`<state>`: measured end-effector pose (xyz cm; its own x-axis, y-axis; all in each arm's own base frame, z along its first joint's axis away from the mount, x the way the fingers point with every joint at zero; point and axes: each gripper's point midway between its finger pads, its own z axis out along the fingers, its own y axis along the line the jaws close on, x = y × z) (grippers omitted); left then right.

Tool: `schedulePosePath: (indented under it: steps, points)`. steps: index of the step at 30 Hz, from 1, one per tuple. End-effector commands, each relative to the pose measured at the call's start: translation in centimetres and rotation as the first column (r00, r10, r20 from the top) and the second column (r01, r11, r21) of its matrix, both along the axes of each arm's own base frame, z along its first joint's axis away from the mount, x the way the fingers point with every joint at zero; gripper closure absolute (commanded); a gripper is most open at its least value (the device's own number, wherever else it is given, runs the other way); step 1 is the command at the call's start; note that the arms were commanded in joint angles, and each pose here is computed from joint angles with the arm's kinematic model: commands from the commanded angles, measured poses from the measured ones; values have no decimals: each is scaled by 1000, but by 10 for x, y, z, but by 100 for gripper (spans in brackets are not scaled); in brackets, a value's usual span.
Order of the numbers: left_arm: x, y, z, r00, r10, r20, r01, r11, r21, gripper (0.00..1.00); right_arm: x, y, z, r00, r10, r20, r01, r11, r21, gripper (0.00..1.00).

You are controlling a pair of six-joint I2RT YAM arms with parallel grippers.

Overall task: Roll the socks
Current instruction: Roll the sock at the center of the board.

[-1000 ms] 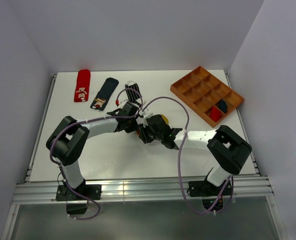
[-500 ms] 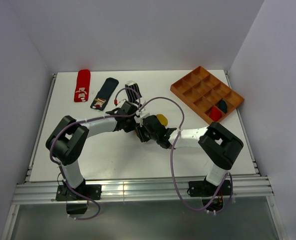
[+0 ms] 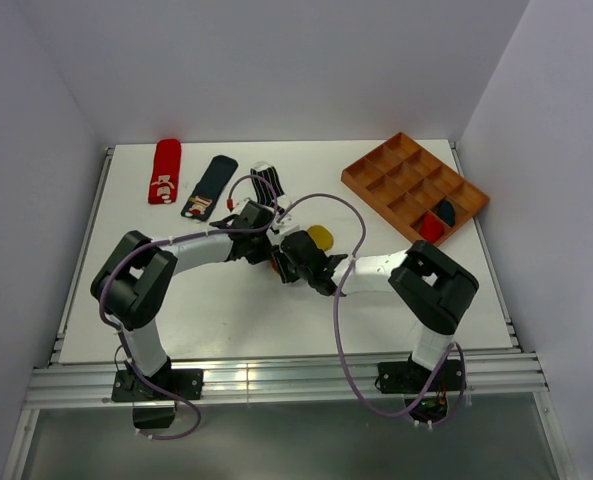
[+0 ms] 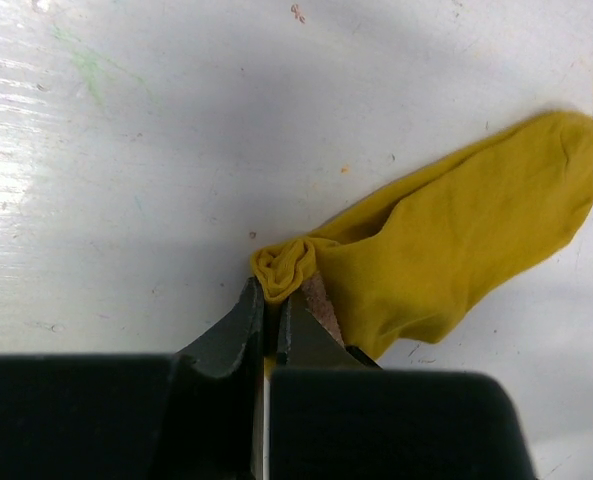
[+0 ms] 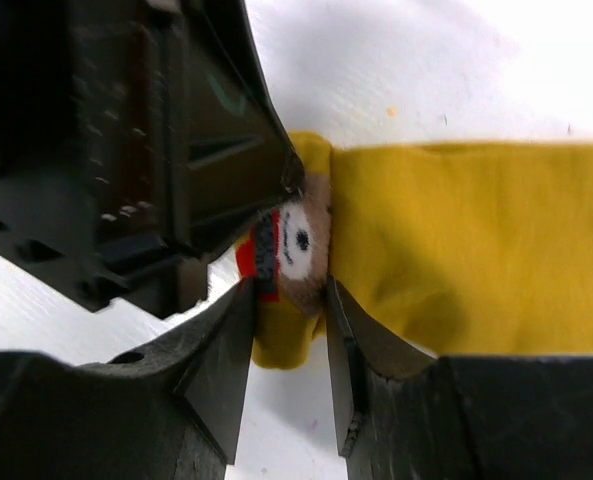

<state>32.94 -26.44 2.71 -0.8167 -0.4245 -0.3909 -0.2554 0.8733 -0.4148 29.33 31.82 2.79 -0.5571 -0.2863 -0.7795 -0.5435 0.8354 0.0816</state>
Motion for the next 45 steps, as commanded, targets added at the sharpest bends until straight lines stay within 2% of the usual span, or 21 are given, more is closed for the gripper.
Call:
schedulePosePath:
  steps: [1,5,11,12,13,15,16,18,19,20,21,22,23,25,28,31,35,45]
  points:
    - [-20,4,-9,998,-54,-42,58,994,95,99,-22,-39,-39,994,-21,-104,2,984,-176,59]
    - [-19,2,-14,997,-50,-52,55,994,95,99,-23,-32,-24,996,-1,-86,-8,994,-106,58]
    - [-18,3,-17,997,-47,-57,53,993,110,100,-14,-31,20,999,-40,35,39,999,18,58]
    - [-18,4,-16,997,-44,-57,50,992,112,100,-10,-28,40,996,-46,82,40,996,73,58]
    - [-17,4,-14,998,-45,-53,51,992,114,100,-10,-28,46,994,-46,100,37,995,91,48]
    - [-18,5,-13,998,-45,-53,51,992,114,100,-12,-32,51,993,-41,114,30,995,91,46]
    - [-18,5,-13,998,-44,-52,50,992,115,100,-11,-30,56,992,-35,124,24,995,92,57]
    - [-18,6,-11,998,-44,-51,50,992,119,100,-10,-31,56,992,-44,117,34,996,87,85]
    - [-19,6,-11,998,-44,-50,49,992,118,100,-10,-30,55,993,-36,114,27,996,82,86]
    - [-19,7,-10,998,-45,-50,50,992,120,100,-12,-29,53,994,-25,108,16,996,86,83]
    - [-18,7,-9,998,-40,-47,46,992,119,100,-12,-25,56,993,-10,122,-3,995,103,63]
    - [-18,8,-8,998,-40,-45,45,992,120,100,-16,-28,49,993,2,118,-14,995,97,53]
    - [-18,7,-7,998,-39,-43,44,992,116,100,-19,-25,49,993,23,116,-36,993,110,47]
    - [-18,7,-6,998,-38,-41,43,992,116,100,-22,-22,49,990,52,130,-67,991,116,43]
    - [-17,6,-6,998,-40,-40,44,993,112,100,-22,-16,50,986,70,150,-88,989,115,45]
    - [-16,4,-5,998,-42,-41,47,993,108,100,-22,-9,51,985,90,146,-108,987,118,52]
    - [-15,3,-4,998,-46,-40,50,993,109,100,-25,-1,44,985,109,133,-125,985,115,55]
    - [-15,2,-4,998,-47,-41,51,994,102,100,-23,6,35,986,118,119,-129,987,97,55]
